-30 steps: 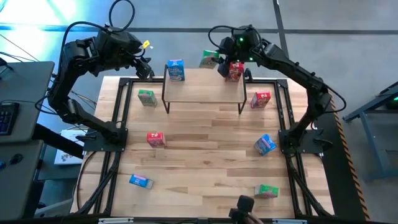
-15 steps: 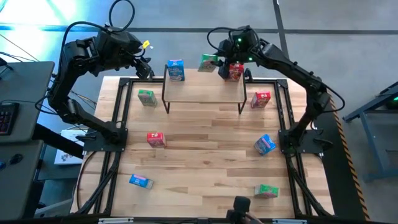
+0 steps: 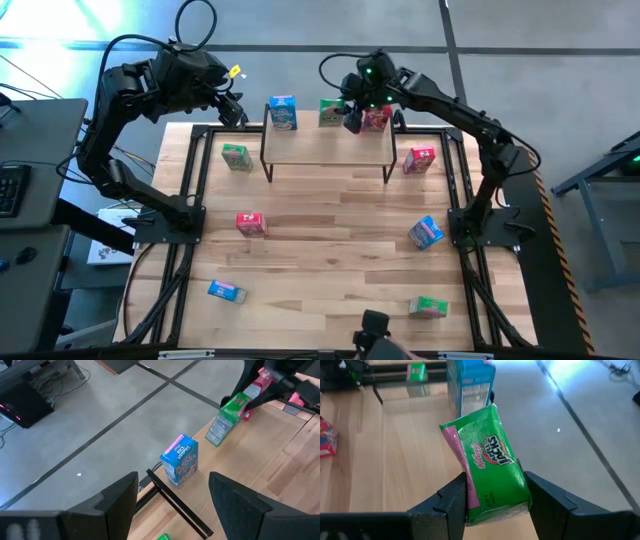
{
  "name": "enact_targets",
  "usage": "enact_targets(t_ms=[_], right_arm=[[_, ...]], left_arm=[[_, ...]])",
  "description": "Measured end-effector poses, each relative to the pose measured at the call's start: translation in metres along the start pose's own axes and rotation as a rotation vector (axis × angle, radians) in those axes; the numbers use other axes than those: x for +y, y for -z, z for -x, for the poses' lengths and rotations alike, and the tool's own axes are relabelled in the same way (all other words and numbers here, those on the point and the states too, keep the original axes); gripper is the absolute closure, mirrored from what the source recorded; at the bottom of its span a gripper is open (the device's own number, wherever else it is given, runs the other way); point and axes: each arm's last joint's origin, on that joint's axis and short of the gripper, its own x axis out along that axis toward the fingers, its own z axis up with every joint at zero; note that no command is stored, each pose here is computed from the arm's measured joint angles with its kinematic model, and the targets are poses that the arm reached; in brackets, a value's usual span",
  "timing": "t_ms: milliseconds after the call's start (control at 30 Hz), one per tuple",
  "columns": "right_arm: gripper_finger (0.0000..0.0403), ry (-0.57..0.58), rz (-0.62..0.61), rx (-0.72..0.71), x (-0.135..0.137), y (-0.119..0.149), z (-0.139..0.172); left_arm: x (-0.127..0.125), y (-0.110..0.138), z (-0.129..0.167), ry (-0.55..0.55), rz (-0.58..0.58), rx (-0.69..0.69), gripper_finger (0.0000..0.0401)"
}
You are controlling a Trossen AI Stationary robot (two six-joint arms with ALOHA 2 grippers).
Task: Stack cereal on shelf
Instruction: Put the bottom left green cereal box on the shelf
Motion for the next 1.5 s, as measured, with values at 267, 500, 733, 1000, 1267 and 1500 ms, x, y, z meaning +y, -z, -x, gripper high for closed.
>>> enact_targets(t_ms=[267, 500, 733, 1000, 1267, 1500], right_arm=[[0.0233, 0.025, 0.007, 0.035, -0.001, 0.003, -0.006], [0.0233, 0.016, -0.013, 0.051, -0.001, 0.005, -0.009], [0.0233, 0.004, -0.027, 0.039, 0.004, 0.003, -0.012], [0.0233, -0.001, -0.05, 0.041, 0.005, 0.003, -0.013], [0.0233, -0.001, -0.05, 0.041, 0.005, 0.003, -0.013], [0.0233, 0.009, -0.05, 0.044, 0.005, 0.003, -0.012]], left_arm=[[0.0, 0.0, 0.0, 0.0, 0.0, 0.0, 0.0167], [0.0, 0.0, 0.0, 0.0, 0.0, 0.0, 0.0167], [0.0, 0.0, 0.0, 0.0, 0.0, 0.0, 0.0167], [0.0, 0.0, 0.0, 0.0, 0.0, 0.0, 0.0167], [0.0, 0.0, 0.0, 0.0, 0.0, 0.0, 0.0167], [0.0, 0.0, 0.0, 0.0, 0.0, 0.0, 0.0167]])
